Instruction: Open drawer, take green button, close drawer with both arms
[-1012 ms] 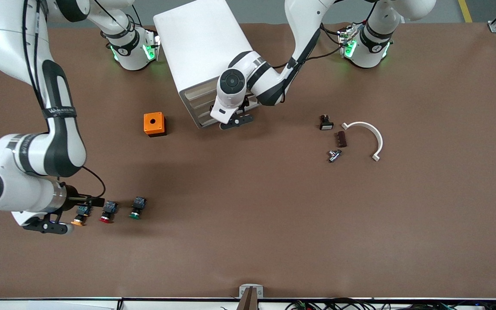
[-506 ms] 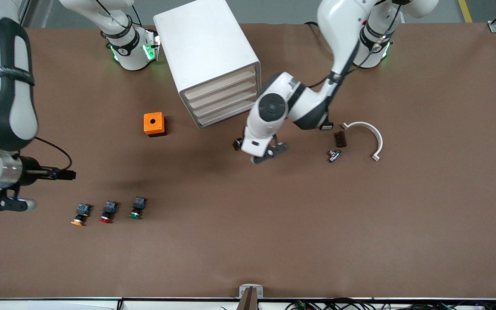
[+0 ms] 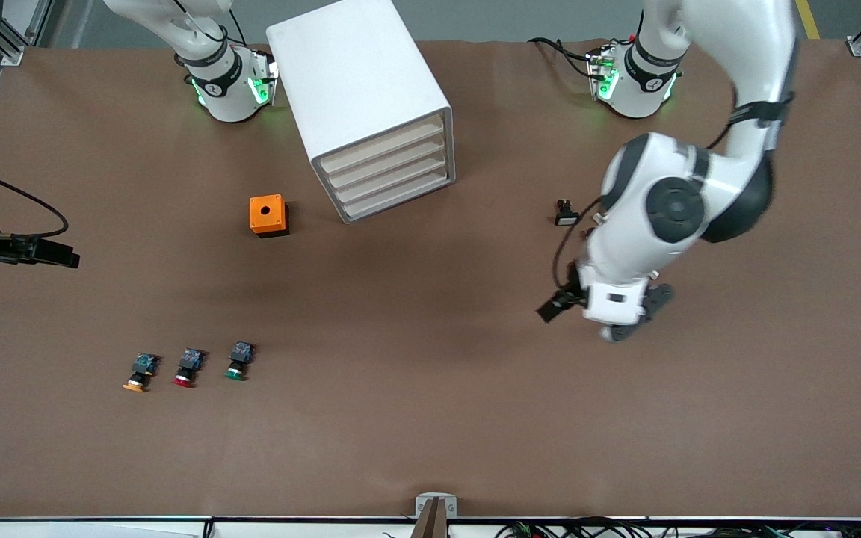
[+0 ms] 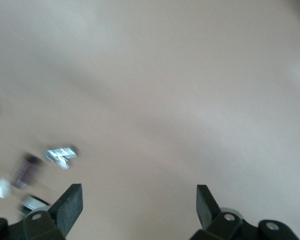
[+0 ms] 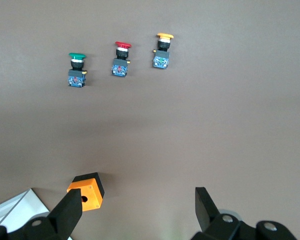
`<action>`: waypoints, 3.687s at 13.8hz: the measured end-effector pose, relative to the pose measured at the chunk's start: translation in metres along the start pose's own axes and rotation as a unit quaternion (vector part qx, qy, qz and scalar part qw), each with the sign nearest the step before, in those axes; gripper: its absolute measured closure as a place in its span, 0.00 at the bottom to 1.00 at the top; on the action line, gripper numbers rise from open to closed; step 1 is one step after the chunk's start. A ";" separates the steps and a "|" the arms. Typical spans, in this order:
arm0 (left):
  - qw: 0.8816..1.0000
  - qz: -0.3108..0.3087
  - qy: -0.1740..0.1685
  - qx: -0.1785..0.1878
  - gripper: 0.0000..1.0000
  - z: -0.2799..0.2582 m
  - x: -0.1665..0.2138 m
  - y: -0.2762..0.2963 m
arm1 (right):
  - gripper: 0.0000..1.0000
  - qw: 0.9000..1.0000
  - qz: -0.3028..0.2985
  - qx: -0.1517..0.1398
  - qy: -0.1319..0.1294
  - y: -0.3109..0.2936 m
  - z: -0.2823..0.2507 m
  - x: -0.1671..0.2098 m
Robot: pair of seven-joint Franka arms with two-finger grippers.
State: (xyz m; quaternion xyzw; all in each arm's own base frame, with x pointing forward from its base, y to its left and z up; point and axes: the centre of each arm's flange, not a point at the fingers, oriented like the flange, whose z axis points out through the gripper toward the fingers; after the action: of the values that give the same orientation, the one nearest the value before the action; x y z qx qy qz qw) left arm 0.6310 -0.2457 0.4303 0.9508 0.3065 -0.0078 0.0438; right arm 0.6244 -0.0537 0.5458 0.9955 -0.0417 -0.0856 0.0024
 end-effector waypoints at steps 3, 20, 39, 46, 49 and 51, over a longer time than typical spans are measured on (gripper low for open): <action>1.000 0.026 -0.006 0.009 0.00 -0.054 0.039 -0.049 | 0.00 1.000 0.004 0.001 -0.002 0.007 0.001 0.000; 0.981 0.188 0.022 0.050 0.00 -0.217 0.043 -0.168 | 0.00 0.999 0.009 0.010 0.053 0.018 -0.091 -0.065; 0.951 0.302 -0.012 0.065 0.00 -0.221 -0.009 -0.198 | 0.00 0.998 0.002 0.020 0.065 0.021 -0.090 -0.141; 0.950 0.305 -0.010 0.071 0.00 -0.217 -0.020 -0.199 | 0.00 0.997 -0.015 0.010 0.070 0.035 -0.083 -0.138; 0.949 0.307 -0.002 0.067 0.00 -0.219 -0.017 -0.199 | 0.00 0.997 -0.016 0.008 0.077 0.034 -0.084 -0.137; 0.950 0.307 0.004 0.064 0.00 -0.223 -0.017 -0.198 | 0.00 0.997 -0.016 0.008 0.080 0.034 -0.085 -0.136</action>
State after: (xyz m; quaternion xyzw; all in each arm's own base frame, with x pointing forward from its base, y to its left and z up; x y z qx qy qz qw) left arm 0.4990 -0.0757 0.6374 0.9998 -0.0011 -0.0099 -0.0180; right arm 0.5026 -0.0767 0.6532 0.9996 -0.0263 -0.0058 -0.0036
